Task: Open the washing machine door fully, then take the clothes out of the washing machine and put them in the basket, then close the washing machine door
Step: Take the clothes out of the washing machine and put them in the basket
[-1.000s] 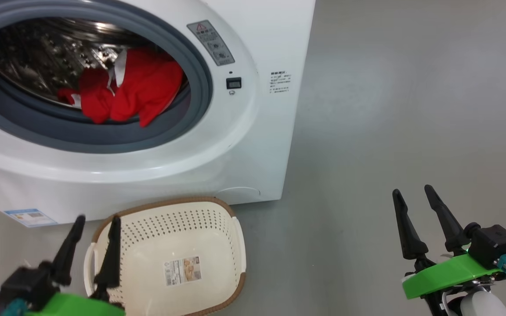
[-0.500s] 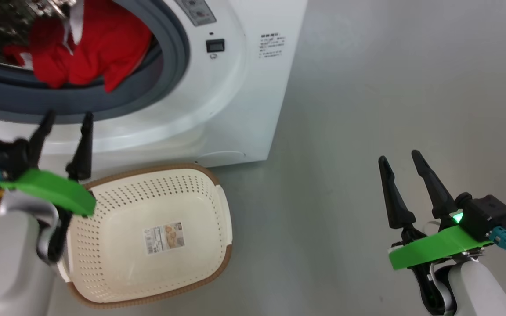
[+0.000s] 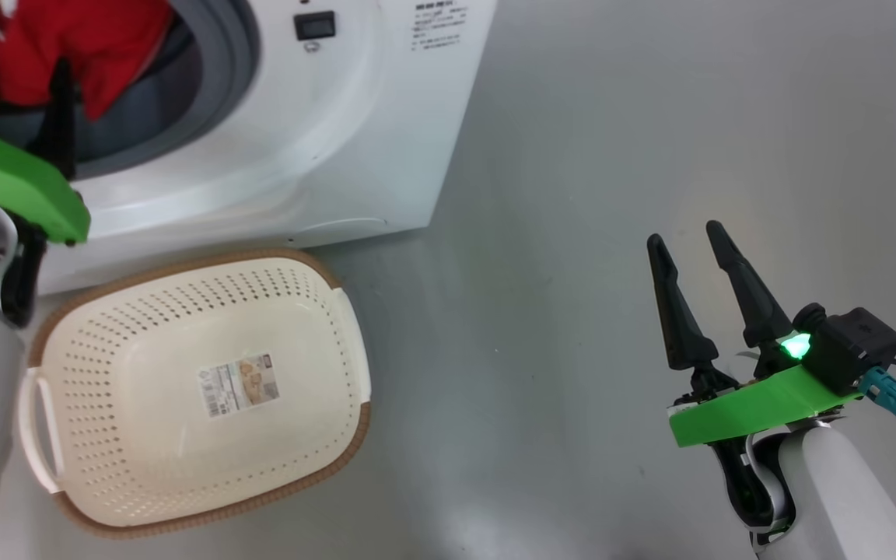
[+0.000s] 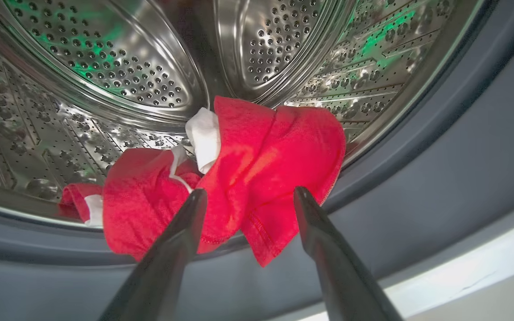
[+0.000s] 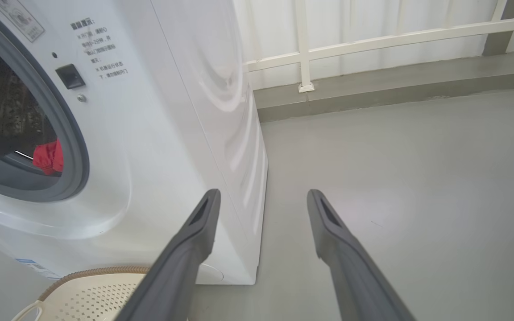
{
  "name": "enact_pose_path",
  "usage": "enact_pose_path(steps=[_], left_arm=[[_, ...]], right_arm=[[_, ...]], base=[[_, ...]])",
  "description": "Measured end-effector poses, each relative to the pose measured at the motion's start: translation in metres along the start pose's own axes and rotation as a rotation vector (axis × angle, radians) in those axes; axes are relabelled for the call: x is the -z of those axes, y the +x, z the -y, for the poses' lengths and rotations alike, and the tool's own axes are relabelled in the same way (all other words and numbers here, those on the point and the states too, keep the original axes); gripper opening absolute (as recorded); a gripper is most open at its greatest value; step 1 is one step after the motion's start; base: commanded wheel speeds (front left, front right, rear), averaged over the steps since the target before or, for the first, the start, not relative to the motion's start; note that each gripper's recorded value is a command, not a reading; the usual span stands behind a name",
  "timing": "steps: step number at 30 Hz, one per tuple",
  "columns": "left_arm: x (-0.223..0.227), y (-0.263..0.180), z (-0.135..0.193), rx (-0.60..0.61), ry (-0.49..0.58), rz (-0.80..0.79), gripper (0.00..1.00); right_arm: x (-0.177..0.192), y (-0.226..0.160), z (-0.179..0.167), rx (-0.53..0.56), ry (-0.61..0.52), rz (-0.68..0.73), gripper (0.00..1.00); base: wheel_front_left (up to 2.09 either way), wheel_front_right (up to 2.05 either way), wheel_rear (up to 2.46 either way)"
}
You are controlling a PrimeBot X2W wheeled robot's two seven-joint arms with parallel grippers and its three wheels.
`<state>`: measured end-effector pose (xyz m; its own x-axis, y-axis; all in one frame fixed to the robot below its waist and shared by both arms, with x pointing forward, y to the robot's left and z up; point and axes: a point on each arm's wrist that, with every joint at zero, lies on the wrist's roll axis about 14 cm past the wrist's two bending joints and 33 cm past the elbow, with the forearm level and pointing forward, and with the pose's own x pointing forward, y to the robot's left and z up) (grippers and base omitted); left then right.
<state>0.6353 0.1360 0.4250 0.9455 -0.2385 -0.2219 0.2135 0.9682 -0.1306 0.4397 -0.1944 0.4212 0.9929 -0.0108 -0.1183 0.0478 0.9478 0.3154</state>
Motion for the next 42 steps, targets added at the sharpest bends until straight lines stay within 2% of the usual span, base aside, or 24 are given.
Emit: enact_pose_path(steps=[6,14,29,30,31,32,33,42], left_arm=[[0.009,0.021,0.002,0.001,0.013,-0.041,1.0],[0.015,0.043,-0.009,-0.018,0.082,-0.07,1.0],[0.038,0.055,-0.001,0.004,0.114,-0.122,1.0],[0.038,0.056,-0.001,0.007,0.114,-0.121,0.82],[0.037,0.057,0.0,0.007,0.114,-0.121,0.48],[0.037,0.058,0.0,0.008,0.114,-0.12,0.48],[0.037,0.059,0.0,0.008,0.115,-0.12,0.0],[0.028,0.055,0.0,0.0,0.093,-0.088,0.0]], right_arm=[[0.008,-0.001,0.007,0.021,0.001,-0.023,1.0],[0.018,0.0,0.009,0.023,0.008,-0.05,1.0],[0.025,0.001,0.014,0.035,0.007,-0.069,1.0],[0.025,0.001,0.014,0.035,0.006,-0.069,1.0],[0.025,0.001,0.014,0.035,0.005,-0.067,1.0],[0.023,0.003,0.014,0.033,0.004,-0.063,1.0],[0.021,0.005,0.013,0.031,0.002,-0.057,1.0],[0.016,0.006,0.011,0.023,0.004,-0.041,1.0]], base=[[0.0,0.0,0.0],[0.0,0.0,0.0],[0.0,0.0,0.0],[0.0,0.0,0.0],[0.0,0.0,0.0],[0.0,0.0,0.0],[0.0,0.0,0.0],[0.0,0.0,0.0]])
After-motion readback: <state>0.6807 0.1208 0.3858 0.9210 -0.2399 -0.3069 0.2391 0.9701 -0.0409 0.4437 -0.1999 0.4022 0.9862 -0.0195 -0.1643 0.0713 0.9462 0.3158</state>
